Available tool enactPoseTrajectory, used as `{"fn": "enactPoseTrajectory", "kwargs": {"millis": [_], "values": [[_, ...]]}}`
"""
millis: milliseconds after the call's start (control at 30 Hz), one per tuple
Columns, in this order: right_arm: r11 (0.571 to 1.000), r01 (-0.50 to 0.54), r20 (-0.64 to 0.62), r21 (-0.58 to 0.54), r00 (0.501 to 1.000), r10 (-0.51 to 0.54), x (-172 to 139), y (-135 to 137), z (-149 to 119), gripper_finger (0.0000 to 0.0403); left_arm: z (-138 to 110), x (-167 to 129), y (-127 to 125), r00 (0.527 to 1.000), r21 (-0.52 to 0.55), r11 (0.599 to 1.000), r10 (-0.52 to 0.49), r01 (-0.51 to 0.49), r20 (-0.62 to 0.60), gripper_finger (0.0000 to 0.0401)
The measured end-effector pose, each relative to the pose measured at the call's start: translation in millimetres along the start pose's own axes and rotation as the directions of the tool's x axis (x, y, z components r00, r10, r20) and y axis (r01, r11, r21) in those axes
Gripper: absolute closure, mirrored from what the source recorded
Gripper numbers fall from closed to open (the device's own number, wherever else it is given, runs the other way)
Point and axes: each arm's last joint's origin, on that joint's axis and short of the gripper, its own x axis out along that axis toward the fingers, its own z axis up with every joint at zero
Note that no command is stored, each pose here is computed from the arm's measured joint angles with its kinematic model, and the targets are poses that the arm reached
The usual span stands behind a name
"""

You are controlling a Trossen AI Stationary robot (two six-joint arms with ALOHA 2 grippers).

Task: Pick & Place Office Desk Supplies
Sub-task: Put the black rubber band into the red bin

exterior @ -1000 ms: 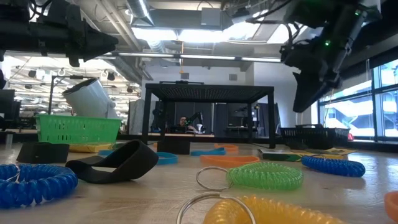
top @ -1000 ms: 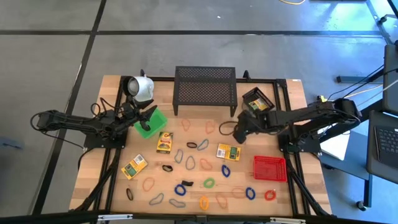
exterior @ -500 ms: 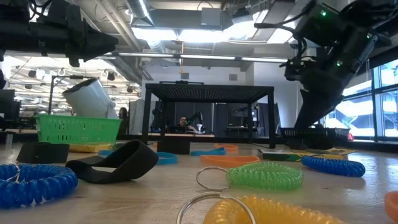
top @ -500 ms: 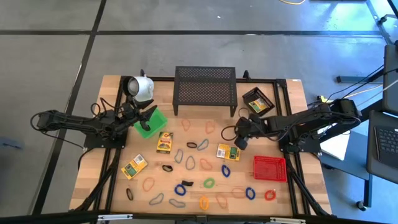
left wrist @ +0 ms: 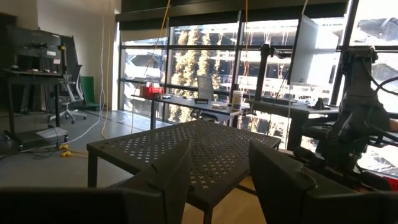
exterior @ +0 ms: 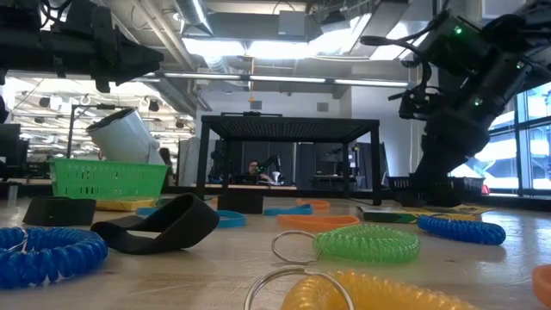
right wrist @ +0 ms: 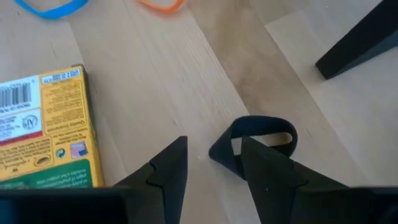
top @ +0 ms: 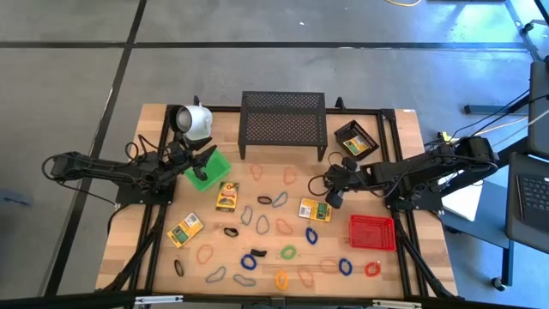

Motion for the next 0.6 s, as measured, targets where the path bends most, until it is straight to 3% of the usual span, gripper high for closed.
{"fn": "enactPoseTrajectory", "kwargs": {"millis": [333,600], "values": [[0.999,-0.032,0.030,0.003,0.999,0.031,4,-1,-7,0.0250,0,0,0,1.000,0.000,1.000,0.000,0.000,0.000,0.0244],[0.990,-0.015,0.001,-0.137,1.000,0.015,20,2,-11,0.0250,0,0,0,1.000,0.000,1.000,0.000,0.000,0.001,0.0244]]}}
